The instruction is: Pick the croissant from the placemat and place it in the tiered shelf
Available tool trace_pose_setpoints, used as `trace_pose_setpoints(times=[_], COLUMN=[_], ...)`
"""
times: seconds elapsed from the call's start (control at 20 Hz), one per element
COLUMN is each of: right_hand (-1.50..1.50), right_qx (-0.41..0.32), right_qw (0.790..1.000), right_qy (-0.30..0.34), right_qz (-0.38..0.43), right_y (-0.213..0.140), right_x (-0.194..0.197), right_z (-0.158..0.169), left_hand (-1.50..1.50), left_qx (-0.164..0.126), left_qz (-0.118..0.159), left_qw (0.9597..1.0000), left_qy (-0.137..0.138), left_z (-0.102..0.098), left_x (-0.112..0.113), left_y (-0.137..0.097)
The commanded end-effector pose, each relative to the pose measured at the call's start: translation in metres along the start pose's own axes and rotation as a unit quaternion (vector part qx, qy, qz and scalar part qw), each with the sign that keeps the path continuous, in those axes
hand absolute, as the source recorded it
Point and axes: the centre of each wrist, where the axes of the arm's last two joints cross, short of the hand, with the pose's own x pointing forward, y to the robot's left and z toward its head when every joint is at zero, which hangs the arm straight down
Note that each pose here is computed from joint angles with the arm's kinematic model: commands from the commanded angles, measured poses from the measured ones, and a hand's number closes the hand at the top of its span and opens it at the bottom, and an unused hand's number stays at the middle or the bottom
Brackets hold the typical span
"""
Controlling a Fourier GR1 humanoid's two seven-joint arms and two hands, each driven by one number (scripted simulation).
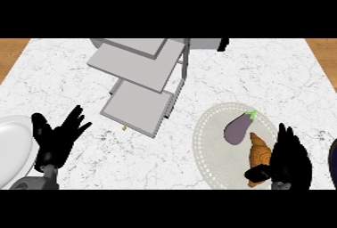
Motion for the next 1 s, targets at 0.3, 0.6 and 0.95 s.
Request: trace_pose_setpoints(times=[0.3,0.6,0.95], right_hand=[-1.5,1.5,1.5], right_qx=[-0.016,0.049,0.077], right_qw=[0.999,0.998,0.996], right_qy=[0.037,0.011,-0.045], right_qz=[-0.014,0.027,0.021], right_y=[0.039,0.028,0.04], right_x=[-0.001,0.01,-0.013], right_z=[-0.02,-0.027,-0.015], left_hand=[0.0,0.0,0.0], left_qx=[0.0,-0.001,0.004], left_qz=[0.007,-0.002,-0.001], left_qw=[0.9999,0.9999,0.9999], left_qy=[0.014,0.015,0.01], left_z=[-0.003,-0.009,0.001], left_x=[-0.007,-0.007,-0.006], left_y=[-0.002,-0.006,0.005])
